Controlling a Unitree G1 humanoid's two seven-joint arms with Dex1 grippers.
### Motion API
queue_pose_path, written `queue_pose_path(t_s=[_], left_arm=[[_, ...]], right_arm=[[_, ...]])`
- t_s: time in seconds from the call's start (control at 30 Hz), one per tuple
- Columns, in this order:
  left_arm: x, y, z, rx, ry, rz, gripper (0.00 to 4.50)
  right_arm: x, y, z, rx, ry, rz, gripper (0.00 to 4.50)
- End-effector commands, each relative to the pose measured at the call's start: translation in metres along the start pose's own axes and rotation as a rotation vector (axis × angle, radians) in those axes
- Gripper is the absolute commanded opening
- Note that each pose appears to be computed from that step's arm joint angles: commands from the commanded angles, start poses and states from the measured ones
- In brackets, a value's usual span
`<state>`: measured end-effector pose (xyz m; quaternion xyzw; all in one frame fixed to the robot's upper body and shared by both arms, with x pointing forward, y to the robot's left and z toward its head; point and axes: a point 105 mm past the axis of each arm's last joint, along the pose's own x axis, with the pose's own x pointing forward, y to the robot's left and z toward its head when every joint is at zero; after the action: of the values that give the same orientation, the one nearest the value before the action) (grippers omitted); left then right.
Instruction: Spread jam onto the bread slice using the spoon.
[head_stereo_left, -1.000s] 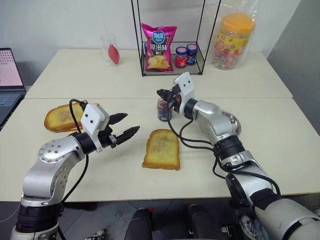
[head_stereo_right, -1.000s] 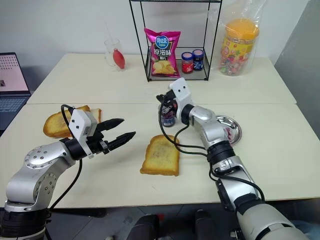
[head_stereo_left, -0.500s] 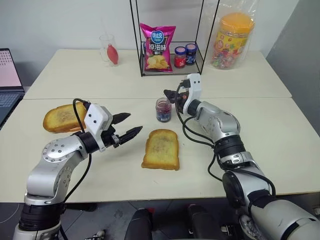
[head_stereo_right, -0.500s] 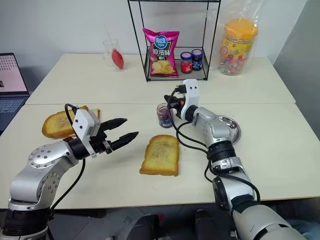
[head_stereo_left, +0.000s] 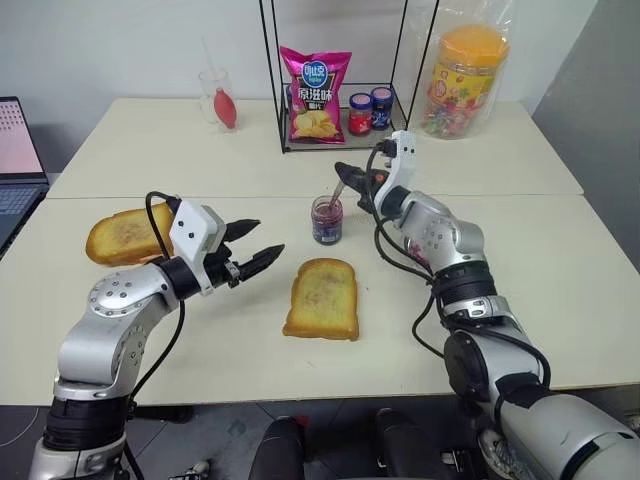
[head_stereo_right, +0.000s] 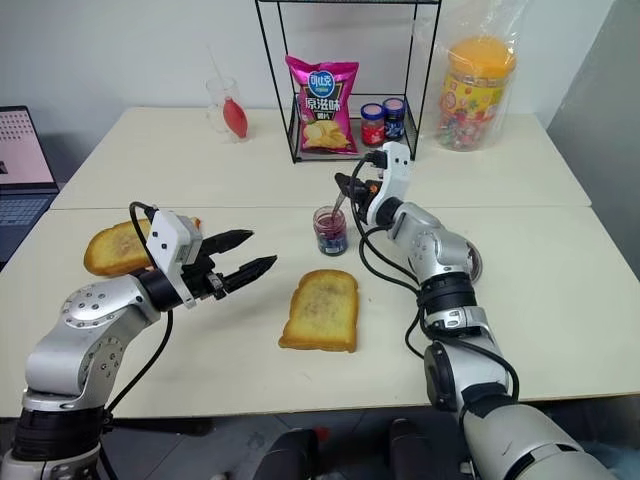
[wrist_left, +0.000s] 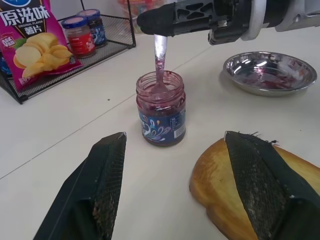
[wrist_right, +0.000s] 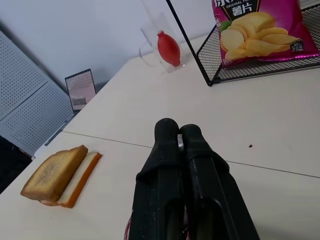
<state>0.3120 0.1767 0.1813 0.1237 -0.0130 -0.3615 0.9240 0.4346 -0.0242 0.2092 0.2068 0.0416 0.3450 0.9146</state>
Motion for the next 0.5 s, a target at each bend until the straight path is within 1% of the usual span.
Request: queue_pose_path(t_s=[0.03, 0.5], left_arm=[[-0.0003, 0.0045, 0.0103, 0.034, -0.037, 0.017, 3.28], [0.0009, 0.0078, 0.0096, 0.044, -0.043, 0.03, 3.28]], right_arm=[[0.0009, 0.0146, 0.0287, 0.009, -0.084, 0.043, 0.01], [-0.0008, 0.006, 0.0286, 0.155, -0.076, 0.005, 0.01]])
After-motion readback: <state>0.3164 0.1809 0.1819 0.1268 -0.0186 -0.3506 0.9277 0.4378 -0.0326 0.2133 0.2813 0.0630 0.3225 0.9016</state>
